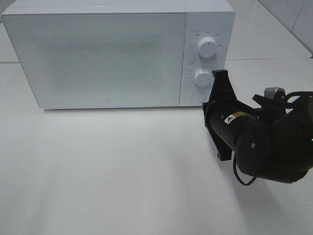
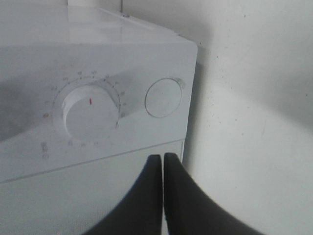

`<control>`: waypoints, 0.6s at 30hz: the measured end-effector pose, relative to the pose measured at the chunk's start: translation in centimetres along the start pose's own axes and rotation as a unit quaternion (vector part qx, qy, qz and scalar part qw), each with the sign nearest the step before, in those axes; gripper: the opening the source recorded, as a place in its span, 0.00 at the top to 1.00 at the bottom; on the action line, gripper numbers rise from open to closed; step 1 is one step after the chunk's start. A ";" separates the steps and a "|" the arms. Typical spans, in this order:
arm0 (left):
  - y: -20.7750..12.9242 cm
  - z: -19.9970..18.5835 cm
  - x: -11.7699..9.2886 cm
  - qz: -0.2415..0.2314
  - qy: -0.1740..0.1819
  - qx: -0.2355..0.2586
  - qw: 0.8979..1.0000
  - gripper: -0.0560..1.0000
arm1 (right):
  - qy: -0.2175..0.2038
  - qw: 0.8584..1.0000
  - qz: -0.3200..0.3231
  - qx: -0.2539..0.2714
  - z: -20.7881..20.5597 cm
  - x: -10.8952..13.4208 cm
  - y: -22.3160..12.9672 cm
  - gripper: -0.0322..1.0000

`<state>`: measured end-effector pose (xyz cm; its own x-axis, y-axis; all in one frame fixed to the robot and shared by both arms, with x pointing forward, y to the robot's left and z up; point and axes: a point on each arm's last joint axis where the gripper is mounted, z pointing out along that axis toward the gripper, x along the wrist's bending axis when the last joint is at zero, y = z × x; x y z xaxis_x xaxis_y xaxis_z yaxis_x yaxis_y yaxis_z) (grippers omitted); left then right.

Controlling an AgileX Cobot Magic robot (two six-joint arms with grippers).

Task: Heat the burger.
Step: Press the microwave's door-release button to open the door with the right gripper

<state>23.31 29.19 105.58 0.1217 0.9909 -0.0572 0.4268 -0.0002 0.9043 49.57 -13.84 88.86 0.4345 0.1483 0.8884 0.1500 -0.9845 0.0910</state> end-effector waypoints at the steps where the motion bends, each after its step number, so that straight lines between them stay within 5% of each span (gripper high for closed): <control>1: 0.0 0.0 0.0 0.000 0.000 0.000 1.000 0.03 | -0.001 1.000 0.002 -0.002 0.3 0.0 0.1 0.96; 18: 0.0 0.0 0.0 0.000 0.000 0.000 1.000 0.03 | -0.005 0.999 0.032 -0.022 4.5 0.6 -0.9 0.96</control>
<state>23.31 29.19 105.58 0.1217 0.9909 -0.0572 0.4268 -0.0002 0.9043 53.71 -12.42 87.30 0.4512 0.0859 0.8883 0.0822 -0.9951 0.0545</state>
